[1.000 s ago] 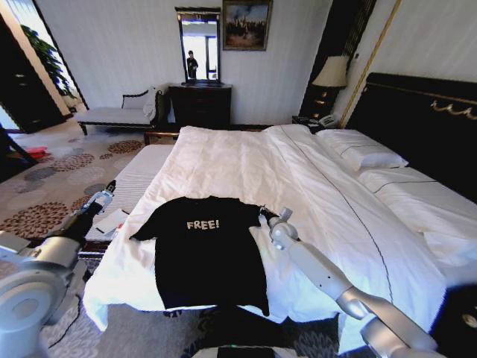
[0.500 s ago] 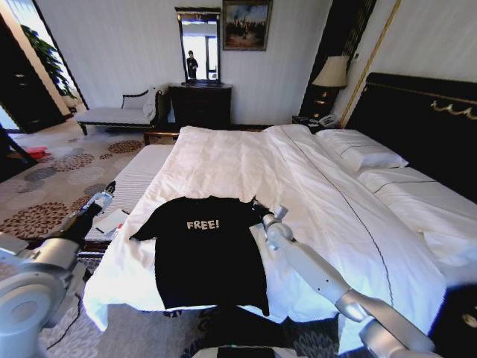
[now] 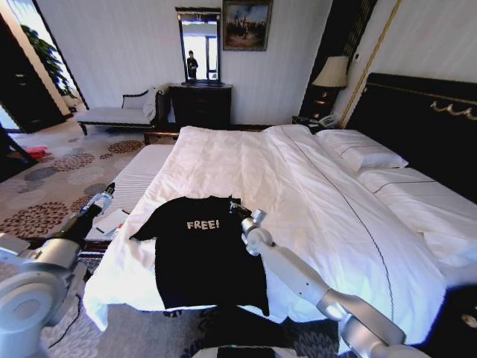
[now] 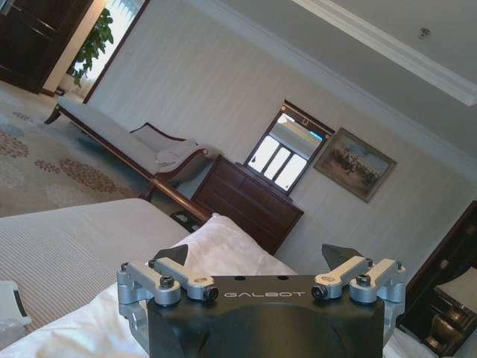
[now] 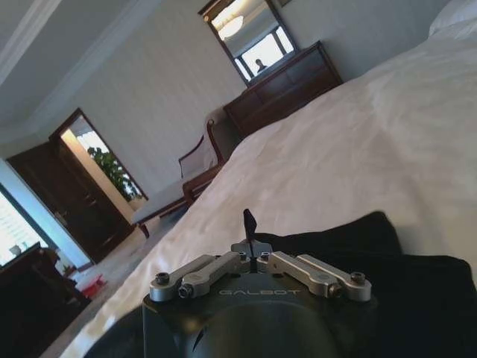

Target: Fold the clothes on the bed.

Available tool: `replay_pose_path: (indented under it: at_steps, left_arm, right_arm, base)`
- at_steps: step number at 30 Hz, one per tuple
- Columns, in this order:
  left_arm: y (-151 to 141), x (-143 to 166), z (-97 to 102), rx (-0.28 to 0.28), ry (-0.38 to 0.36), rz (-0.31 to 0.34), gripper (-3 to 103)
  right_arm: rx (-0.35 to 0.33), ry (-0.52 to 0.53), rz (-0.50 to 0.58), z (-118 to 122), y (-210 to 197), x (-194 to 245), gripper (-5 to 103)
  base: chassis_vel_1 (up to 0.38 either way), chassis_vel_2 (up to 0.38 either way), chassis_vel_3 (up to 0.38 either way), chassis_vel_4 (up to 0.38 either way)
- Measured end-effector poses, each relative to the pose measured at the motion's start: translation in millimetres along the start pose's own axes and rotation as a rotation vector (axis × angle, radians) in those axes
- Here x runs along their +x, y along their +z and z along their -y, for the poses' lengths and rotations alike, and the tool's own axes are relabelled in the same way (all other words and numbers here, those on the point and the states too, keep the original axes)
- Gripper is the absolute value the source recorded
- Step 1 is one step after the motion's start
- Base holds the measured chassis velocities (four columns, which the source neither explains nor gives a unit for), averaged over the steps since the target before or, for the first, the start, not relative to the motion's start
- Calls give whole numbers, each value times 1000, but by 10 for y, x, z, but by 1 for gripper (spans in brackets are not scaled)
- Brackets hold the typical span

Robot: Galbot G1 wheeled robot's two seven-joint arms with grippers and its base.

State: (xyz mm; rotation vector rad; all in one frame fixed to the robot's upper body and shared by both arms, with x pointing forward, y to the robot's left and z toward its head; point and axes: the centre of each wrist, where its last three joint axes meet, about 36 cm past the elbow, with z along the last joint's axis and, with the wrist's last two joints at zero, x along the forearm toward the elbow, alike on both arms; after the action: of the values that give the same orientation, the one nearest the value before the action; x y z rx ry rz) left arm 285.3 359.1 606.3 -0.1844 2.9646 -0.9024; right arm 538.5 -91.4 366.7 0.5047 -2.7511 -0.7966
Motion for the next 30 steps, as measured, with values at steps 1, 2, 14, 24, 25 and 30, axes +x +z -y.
replay_pose_path:
  at_steps: [1,2,14,24,25,30]
  left_arm:
    - [3,-5,-3,0,-1,0,100]
    - [3,-5,-3,0,-1,0,100]
    - [64,-75,-26,5,-7,-13,100]
    - [122,-89,1,5,-1,-24,100]
    - [119,-86,-2,3,-3,-24,100]
    - [117,-80,-11,0,-7,-25,100]
  right_arm:
    - [6,2,-6,-3,42,-12,0]
    - [6,2,-6,-3,42,-12,0]
    - [39,-30,3,-13,132,146,17]
    - [-38,51,-23,-38,8,466,54]
    - [-54,80,-24,24,-33,430,60]
    - [-134,156,-41,140,-195,323,82]
  base:
    - [0,0,0,0]
    - [0,0,0,0]
    - [0,0,0,0]
    - [0,0,0,0]
    - [0,0,0,0]
    - [0,0,0,0]
